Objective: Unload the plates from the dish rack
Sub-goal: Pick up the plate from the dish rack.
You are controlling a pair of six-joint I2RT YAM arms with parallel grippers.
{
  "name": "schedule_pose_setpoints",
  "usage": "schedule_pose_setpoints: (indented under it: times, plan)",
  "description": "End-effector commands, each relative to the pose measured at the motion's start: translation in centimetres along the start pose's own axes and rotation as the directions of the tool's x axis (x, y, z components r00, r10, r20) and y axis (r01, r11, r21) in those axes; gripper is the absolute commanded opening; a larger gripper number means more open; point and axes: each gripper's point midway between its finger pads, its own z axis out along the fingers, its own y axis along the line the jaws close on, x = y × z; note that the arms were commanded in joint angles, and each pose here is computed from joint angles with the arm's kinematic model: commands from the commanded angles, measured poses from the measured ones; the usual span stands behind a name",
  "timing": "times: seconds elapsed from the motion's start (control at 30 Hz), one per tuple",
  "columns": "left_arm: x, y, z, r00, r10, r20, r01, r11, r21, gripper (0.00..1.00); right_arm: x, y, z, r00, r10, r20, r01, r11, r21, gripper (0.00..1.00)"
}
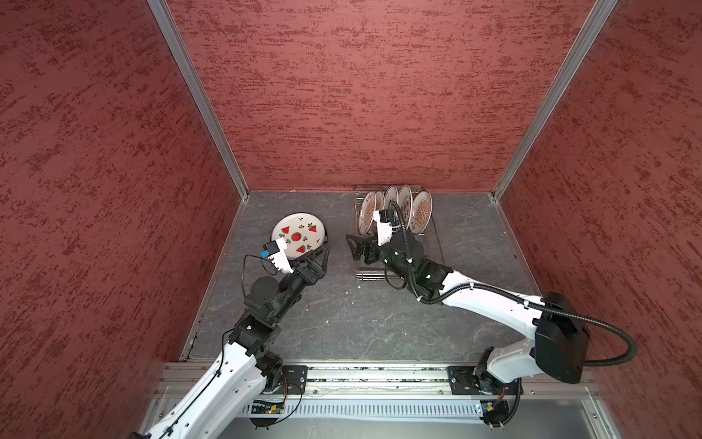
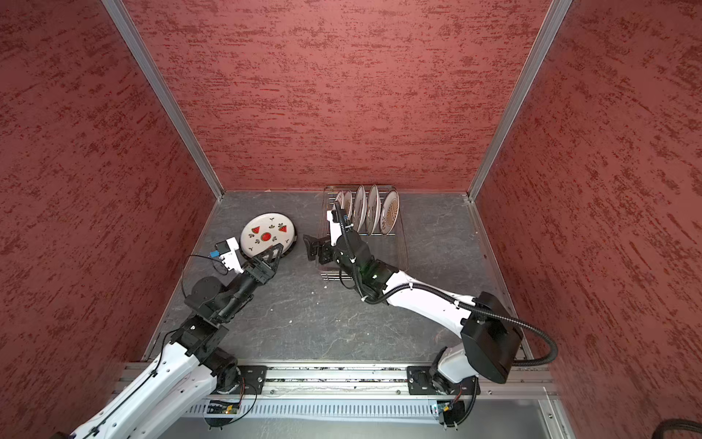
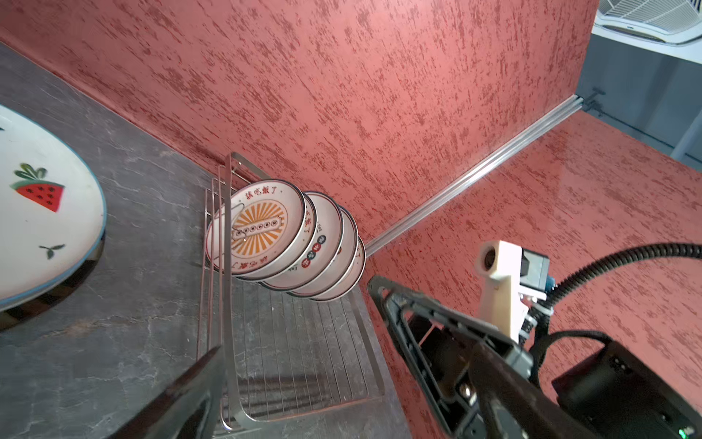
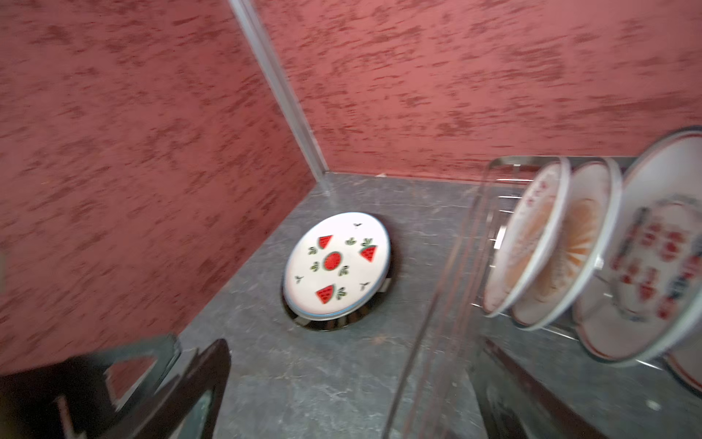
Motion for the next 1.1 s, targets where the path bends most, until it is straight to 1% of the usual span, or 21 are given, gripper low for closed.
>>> schedule_pose_setpoints:
  times: [0.0, 0.03, 0.1, 0.17, 0.27, 0.37, 0.43, 0.47, 0.53, 0.63, 0.73, 0.8, 0.83, 0.93, 1.03, 1.07]
  plan:
    - [0.5, -1.5, -0.1, 1.0, -0.003, 0.016, 0.001, 0.996, 0.094, 0.99, -1.0, -5.9, -1.1, 0.996, -0.074, 0.054, 0.052, 0.944, 0.325, 0.99]
    - [0.6, -1.6, -0.1, 1.0, -0.003, 0.031, 0.0, 0.994, 0.107, 0.99, -1.6, -7.1, -1.3, 0.993, -0.093, 0.072, 0.058, 0.921, 0.385, 0.99]
    - [1.1, -1.9, -0.1, 0.999, 0.014, 0.039, -0.019, 0.993, 0.12, 1.0, -1.9, -8.8, -0.8, 0.994, -0.091, 0.067, 0.051, 0.889, 0.454, 0.99]
    - [1.8, -2.7, 0.1, 0.999, 0.045, 0.028, -0.048, 0.987, 0.152, 0.99, -1.9, -9.3, 0.1, 0.995, -0.087, 0.047, 0.055, 0.883, 0.466, 0.99]
    - [3.6, -3.2, 1.1, 0.996, 0.089, -0.024, -0.084, 0.983, 0.164, 0.99, -2.0, -9.4, 1.5, 0.997, -0.077, 0.017, 0.061, 0.889, 0.453, 0.97]
    - [4.4, -3.5, 1.8, 0.991, 0.126, -0.036, -0.117, 0.976, 0.185, 0.99, -2.4, -10.7, 2.8, 0.999, -0.041, -0.021, 0.046, 0.864, 0.501, 0.92]
    - [4.6, -3.4, 2.0, 0.992, 0.125, -0.032, -0.117, 0.976, 0.186, 1.0, -2.6, -11.7, 3.2, 0.998, -0.054, -0.031, 0.062, 0.841, 0.538, 0.95]
    - [4.7, -3.3, 2.1, 0.992, 0.125, -0.034, -0.116, 0.976, 0.185, 0.99, -2.8, -11.7, 3.5, 0.996, -0.077, -0.036, 0.084, 0.842, 0.533, 0.96]
    - [5.2, -3.3, 2.5, 0.99, 0.127, -0.054, -0.116, 0.977, 0.181, 0.99, -3.1, -11.7, 4.0, 0.994, -0.101, -0.039, 0.107, 0.847, 0.52, 0.94]
    - [5.5, -3.3, 3.1, 0.985, 0.147, -0.092, -0.133, 0.98, 0.147, 1.0, -3.9, -13.3, 3.9, 0.998, -0.054, -0.014, 0.053, 0.84, 0.54, 0.85]
    - [5.1, -2.9, 3.4, 0.981, 0.172, -0.089, -0.162, 0.981, 0.104, 1.0, -4.7, -14.5, 4.1, 1.0, -0.014, -0.009, 0.017, 0.854, 0.52, 0.78]
    - [5.2, -2.8, 3.4, 0.981, 0.177, -0.084, -0.168, 0.98, 0.106, 0.99, -5.0, -15.3, 4.2, 1.0, -0.011, -0.013, 0.016, 0.845, 0.534, 0.75]
    - [5.2, -2.8, 3.4, 0.981, 0.175, -0.081, -0.166, 0.98, 0.11, 1.0, -5.2, -15.7, 4.3, 1.0, -0.013, -0.018, 0.021, 0.842, 0.538, 0.72]
    - [5.5, -2.6, 4.1, 0.979, 0.182, -0.09, -0.172, 0.979, 0.105, 1.0, -5.2, -16.2, 5.3, 0.999, -0.007, -0.045, 0.029, 0.867, 0.498, 0.6]
    - [5.4, -1.9, 5.4, 0.97, 0.217, -0.112, -0.213, 0.976, 0.052, 0.99, -5.8, -16.0, 5.9, 0.999, -0.021, -0.035, 0.035, 0.887, 0.46, 0.58]
    - [5.7, -1.2, 5.8, 0.966, 0.216, -0.14, -0.214, 0.976, 0.029, 0.99, -5.8, -15.9, 6.0, 0.999, -0.027, -0.037, 0.041, 0.89, 0.454, 0.57]
